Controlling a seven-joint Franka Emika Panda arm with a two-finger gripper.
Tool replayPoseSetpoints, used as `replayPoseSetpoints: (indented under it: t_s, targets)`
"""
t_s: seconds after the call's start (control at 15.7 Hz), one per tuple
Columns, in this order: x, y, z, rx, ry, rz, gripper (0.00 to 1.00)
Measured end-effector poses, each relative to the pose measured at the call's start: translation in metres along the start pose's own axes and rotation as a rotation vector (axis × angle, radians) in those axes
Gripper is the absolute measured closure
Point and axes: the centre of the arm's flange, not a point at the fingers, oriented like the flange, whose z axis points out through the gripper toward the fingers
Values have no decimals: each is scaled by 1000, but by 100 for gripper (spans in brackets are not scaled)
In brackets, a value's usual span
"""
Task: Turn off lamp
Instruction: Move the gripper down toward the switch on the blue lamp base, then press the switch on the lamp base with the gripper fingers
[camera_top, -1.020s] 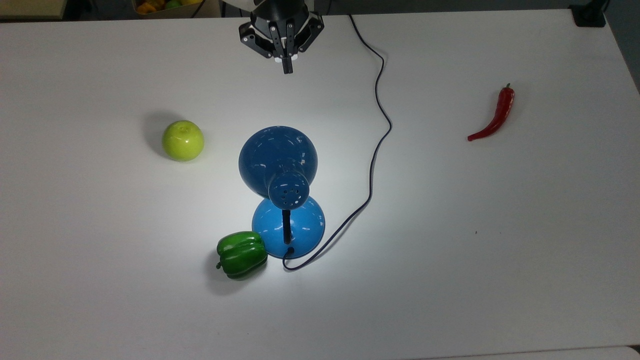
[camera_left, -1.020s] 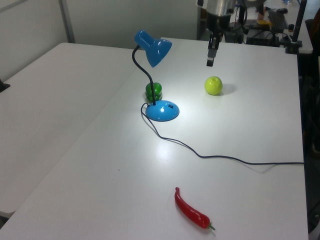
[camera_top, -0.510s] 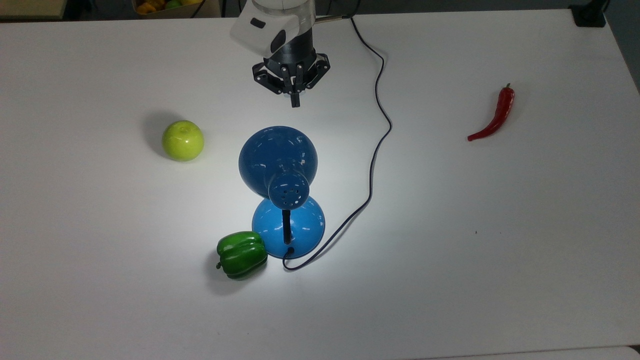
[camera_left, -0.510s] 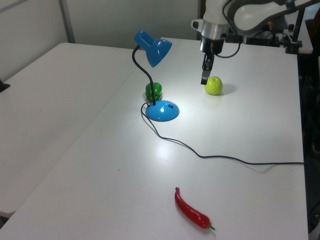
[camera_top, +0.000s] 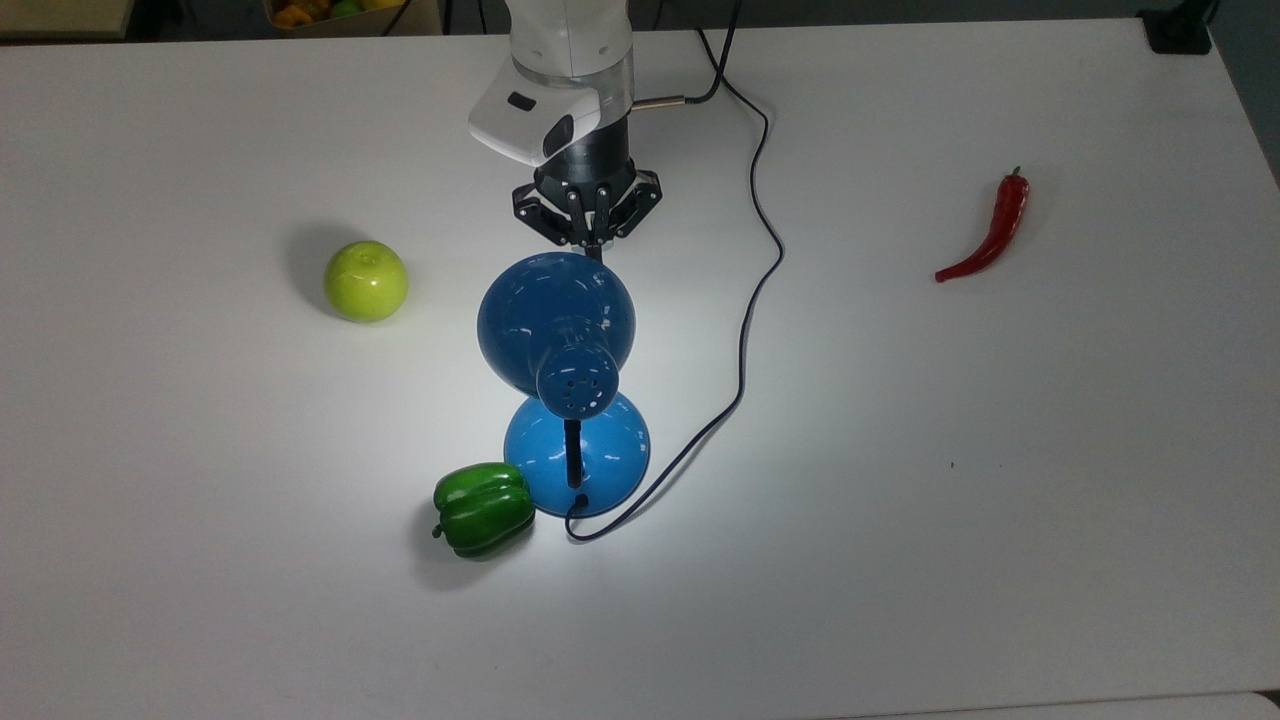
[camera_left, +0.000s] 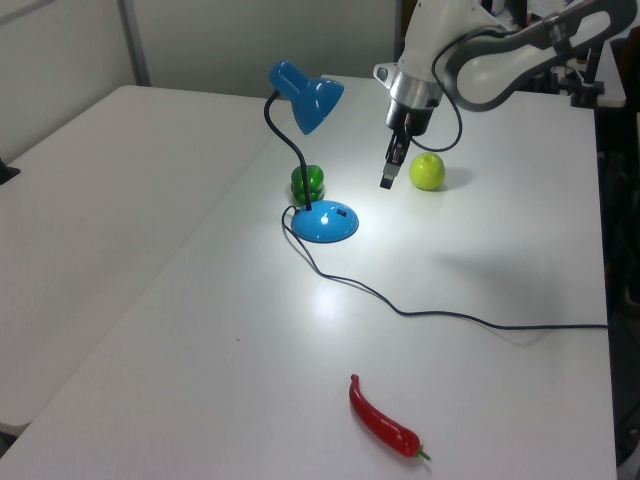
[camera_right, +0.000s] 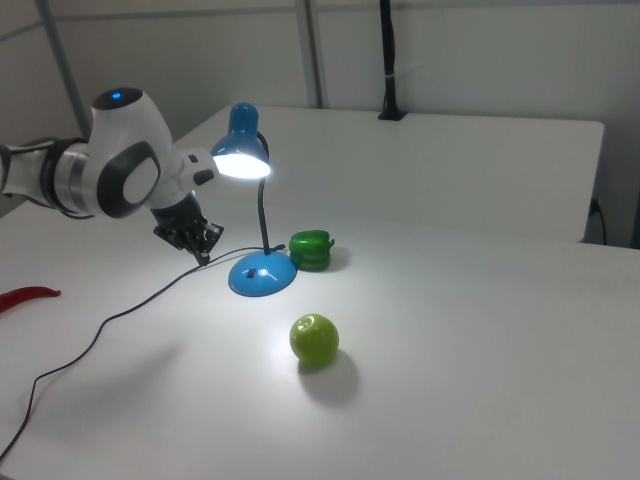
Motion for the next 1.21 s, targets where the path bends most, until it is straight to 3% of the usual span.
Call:
replayPoseSetpoints:
  t_s: [0.45,0.89,1.21]
  targets:
    - [10,2,41,-15,180,50,99]
    - [13,8,65,-27,265,58,99]
    - [10,14,81,-32,256,66,99]
